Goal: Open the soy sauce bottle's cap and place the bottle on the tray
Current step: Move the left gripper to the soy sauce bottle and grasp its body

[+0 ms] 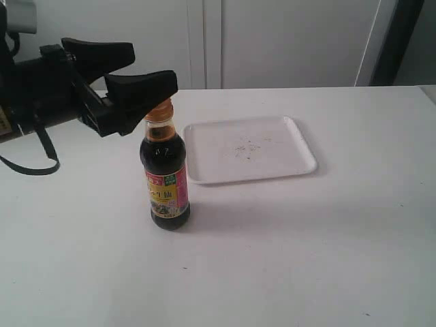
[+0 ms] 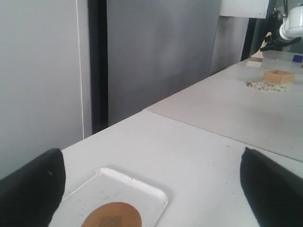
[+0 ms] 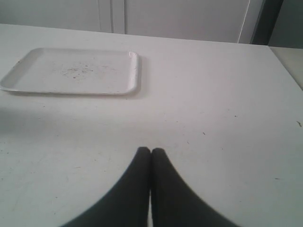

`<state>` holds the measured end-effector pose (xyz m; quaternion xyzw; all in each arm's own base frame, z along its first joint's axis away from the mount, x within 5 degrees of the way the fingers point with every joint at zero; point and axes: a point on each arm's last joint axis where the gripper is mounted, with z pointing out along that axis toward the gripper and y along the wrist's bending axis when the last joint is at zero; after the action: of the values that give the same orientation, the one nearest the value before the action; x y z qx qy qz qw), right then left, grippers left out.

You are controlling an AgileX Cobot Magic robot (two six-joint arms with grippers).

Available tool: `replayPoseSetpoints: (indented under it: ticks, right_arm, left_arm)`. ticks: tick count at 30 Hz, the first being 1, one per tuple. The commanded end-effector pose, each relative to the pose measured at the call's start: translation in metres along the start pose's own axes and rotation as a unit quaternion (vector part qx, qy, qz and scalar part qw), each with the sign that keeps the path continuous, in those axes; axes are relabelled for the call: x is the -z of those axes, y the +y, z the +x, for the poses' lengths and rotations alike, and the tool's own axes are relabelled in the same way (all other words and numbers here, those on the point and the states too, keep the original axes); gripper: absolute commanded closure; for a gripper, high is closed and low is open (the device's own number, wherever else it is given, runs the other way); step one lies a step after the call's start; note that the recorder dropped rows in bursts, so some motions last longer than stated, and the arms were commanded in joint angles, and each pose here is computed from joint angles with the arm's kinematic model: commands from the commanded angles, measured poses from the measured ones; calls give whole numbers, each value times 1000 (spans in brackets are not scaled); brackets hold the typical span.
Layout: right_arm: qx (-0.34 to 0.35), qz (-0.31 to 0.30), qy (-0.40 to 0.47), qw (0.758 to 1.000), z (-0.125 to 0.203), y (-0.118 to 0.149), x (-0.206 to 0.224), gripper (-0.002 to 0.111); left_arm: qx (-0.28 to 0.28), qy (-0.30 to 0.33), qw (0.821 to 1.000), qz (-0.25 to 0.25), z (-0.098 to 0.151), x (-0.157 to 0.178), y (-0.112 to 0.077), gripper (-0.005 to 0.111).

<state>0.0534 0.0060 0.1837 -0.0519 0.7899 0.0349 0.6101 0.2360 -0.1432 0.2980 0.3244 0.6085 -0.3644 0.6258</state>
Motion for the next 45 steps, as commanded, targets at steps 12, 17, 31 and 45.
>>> replayPoseSetpoints:
  ticks: [12, 17, 31, 45]
  right_arm:
    - [0, 0, -4, 1000, 1, 0, 0, 108]
    - [0, 0, -4, 1000, 1, 0, 0, 108]
    - [0, 0, -4, 1000, 1, 0, 0, 108]
    - [0, 0, -4, 1000, 1, 0, 0, 108]
  left_arm:
    - [-10, 40, 999, 24, 42, -22, 15, 5]
    - [1, 60, 998, 22, 59, -27, 20, 5]
    - [21, 89, 995, 40, 98, -35, 27, 5]
    - [31, 123, 991, 48, 133, -39, 31, 5]
